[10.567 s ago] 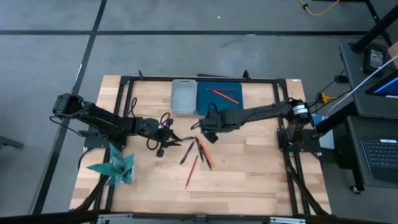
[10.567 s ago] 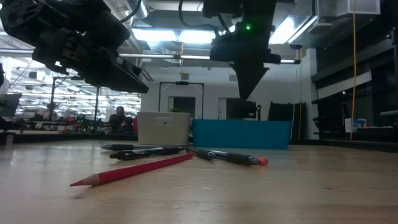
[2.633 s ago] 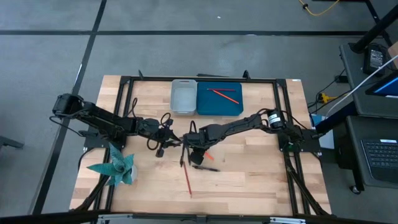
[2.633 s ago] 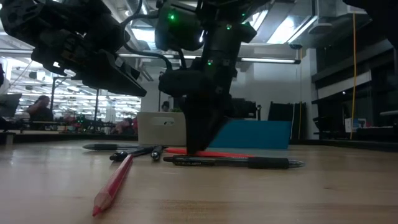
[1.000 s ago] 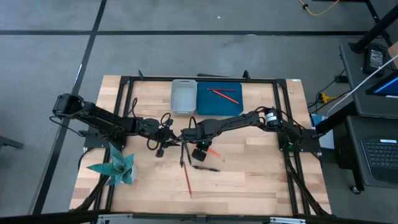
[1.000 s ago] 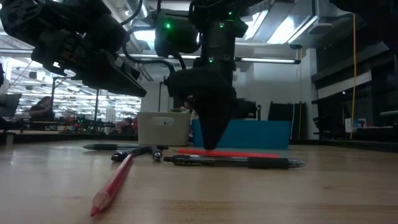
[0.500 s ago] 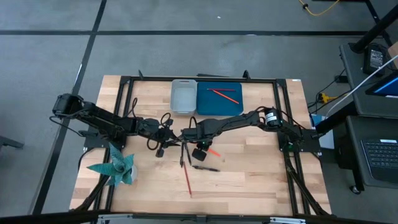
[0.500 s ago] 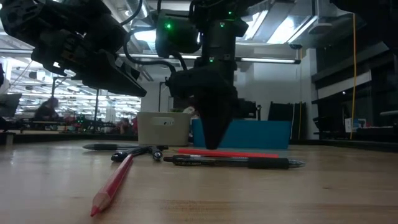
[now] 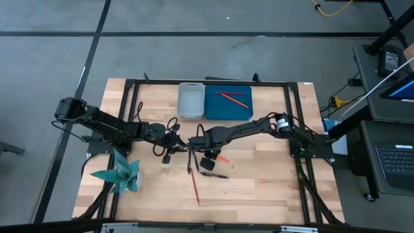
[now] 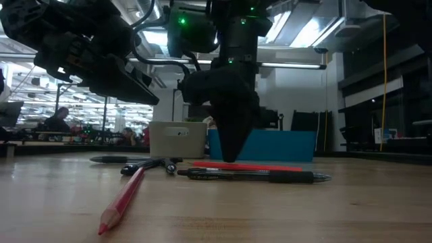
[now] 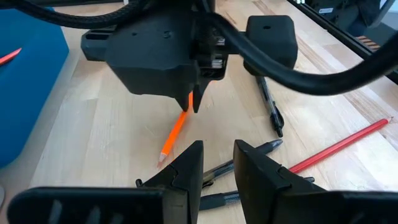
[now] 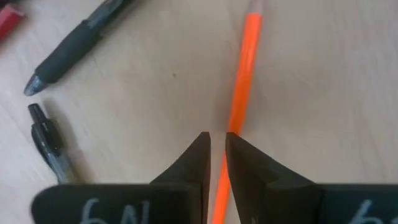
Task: Sort pens & pencils
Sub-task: Put the right orange pencil into the blue bin, then put the orange pencil into the blue bin
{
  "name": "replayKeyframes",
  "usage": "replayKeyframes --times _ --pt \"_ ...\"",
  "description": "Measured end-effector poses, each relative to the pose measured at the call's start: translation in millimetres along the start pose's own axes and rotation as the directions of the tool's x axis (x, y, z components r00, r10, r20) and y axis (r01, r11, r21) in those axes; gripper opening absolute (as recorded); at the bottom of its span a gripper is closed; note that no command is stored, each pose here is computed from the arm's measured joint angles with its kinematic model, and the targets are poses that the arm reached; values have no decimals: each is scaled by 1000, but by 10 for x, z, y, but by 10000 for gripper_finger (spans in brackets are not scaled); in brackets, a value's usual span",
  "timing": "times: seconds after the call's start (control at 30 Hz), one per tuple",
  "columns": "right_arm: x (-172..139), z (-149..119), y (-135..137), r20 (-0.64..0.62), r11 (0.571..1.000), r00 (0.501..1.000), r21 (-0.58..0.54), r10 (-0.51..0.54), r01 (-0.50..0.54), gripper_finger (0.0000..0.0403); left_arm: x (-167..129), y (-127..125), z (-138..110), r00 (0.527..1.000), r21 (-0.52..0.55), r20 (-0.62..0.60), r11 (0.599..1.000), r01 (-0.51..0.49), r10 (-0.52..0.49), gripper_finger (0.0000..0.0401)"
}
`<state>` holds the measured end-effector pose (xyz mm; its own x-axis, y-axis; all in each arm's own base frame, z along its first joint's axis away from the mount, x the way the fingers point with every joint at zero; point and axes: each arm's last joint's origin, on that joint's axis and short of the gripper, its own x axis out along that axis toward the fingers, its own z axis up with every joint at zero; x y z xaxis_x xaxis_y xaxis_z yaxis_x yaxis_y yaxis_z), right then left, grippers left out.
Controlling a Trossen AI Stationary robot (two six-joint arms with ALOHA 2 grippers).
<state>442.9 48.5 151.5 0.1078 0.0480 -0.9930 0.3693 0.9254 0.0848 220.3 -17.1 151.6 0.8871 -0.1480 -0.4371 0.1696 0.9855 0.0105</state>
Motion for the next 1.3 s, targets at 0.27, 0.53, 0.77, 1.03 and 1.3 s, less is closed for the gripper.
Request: replayKeyframes --times 0.27,0.53,0.77,1.03,1.3 --pt "218 1 -2 -44 999 998 -2 -32 32 53 0 0 0 1000 0 0 1000 0 0 82" --pt "179 20 7 -35 999 999 -5 -39 39 53 0 0 0 1000 0 0 1000 0 0 82" --pt "39 45 -18 -41 984 984 -40 -175 173 58 0 0 0 1000 0 0 1000 0 0 82" --pt "-47 -22 -67 -92 957 953 -58 -288 283 133 0 -1 -16 1000 3 -16 1000 1 -1 82" --pt "-37 16 -156 -99 958 953 -38 -286 284 173 0 -1 -19 1000 5 -20 1000 1 -1 82"
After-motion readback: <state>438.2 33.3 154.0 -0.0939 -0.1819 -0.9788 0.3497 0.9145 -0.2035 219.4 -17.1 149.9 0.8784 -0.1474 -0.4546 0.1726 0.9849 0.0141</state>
